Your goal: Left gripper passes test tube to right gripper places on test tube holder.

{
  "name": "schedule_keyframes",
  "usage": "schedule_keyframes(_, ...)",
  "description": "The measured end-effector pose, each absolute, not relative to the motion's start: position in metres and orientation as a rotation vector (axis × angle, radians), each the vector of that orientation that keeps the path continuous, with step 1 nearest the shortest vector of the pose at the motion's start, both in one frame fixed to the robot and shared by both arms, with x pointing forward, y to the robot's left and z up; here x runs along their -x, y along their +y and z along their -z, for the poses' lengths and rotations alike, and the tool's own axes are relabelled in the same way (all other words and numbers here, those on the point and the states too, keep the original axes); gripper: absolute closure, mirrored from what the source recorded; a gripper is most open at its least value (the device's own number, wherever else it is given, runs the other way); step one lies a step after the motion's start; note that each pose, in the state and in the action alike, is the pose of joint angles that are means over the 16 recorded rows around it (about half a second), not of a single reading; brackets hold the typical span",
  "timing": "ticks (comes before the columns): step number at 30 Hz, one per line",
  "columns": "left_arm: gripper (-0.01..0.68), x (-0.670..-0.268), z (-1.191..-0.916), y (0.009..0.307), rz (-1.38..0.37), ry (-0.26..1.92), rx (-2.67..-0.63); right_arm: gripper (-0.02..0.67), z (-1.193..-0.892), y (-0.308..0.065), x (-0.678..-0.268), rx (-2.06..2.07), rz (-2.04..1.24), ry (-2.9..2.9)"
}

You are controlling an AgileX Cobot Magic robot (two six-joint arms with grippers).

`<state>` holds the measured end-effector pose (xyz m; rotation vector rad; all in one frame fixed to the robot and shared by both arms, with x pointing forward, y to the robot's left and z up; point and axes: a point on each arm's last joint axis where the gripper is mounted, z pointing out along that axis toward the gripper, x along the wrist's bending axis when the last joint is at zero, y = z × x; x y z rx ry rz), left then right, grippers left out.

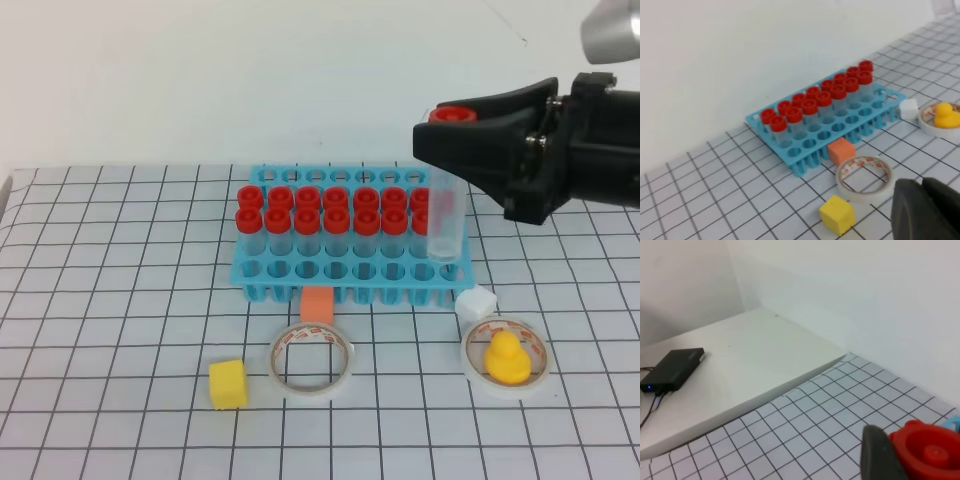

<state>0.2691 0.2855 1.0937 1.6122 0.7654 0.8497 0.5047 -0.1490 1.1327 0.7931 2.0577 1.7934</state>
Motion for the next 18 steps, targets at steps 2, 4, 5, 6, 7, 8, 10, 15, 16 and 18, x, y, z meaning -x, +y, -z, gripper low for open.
schedule_keyframes(2,0.673,-0.262,-1.087,0.291,-0.857,0.778,-1.608,0.368,-1.133,-0.15,-0.502,-0.788,-1.792,2.058)
schedule_keyframes(4,0.673,-0.257,-1.081,0.296,-0.86,0.792,-1.606,0.368,-1.134,-0.151,-0.5,-0.783,-1.791,2.058)
schedule_keyframes(5,0.673,-0.256,-1.077,0.297,-0.86,0.799,-1.605,0.368,-1.134,-0.151,-0.499,-0.78,-1.791,2.058)
schedule_keyframes(6,0.673,-0.255,-1.074,0.298,-0.86,0.807,-1.605,0.368,-1.134,-0.151,-0.499,-0.778,-1.791,2.057)
schedule_keyframes(7,0.673,-0.254,-1.071,0.299,-0.859,0.814,-1.606,0.368,-1.134,-0.151,-0.498,-0.775,-1.79,2.057)
schedule_keyframes(8,0.673,-0.254,-1.068,0.299,-0.857,0.821,-1.608,0.368,-1.135,-0.151,-0.498,-0.773,-1.79,2.057)
schedule_keyframes(10,0.673,-0.255,-1.062,0.3,-0.853,0.833,-1.615,0.368,-1.135,-0.151,-0.498,-0.771,-1.788,2.056)
schedule_keyframes(15,0.673,-0.257,-1.051,0.298,-0.833,0.857,-1.643,0.368,-1.135,-0.152,-0.498,-0.777,-1.777,2.05)
schedule_keyframes(16,0.673,-0.258,-1.05,0.297,-0.829,0.86,-1.646,0.368,-1.135,-0.152,-0.499,-0.78,-1.773,2.047)
schedule_keyframes(18,0.673,-0.258,-1.048,0.297,-0.824,0.864,-1.651,0.368,-1.135,-0.153,-0.5,-0.789,-1.764,2.038)
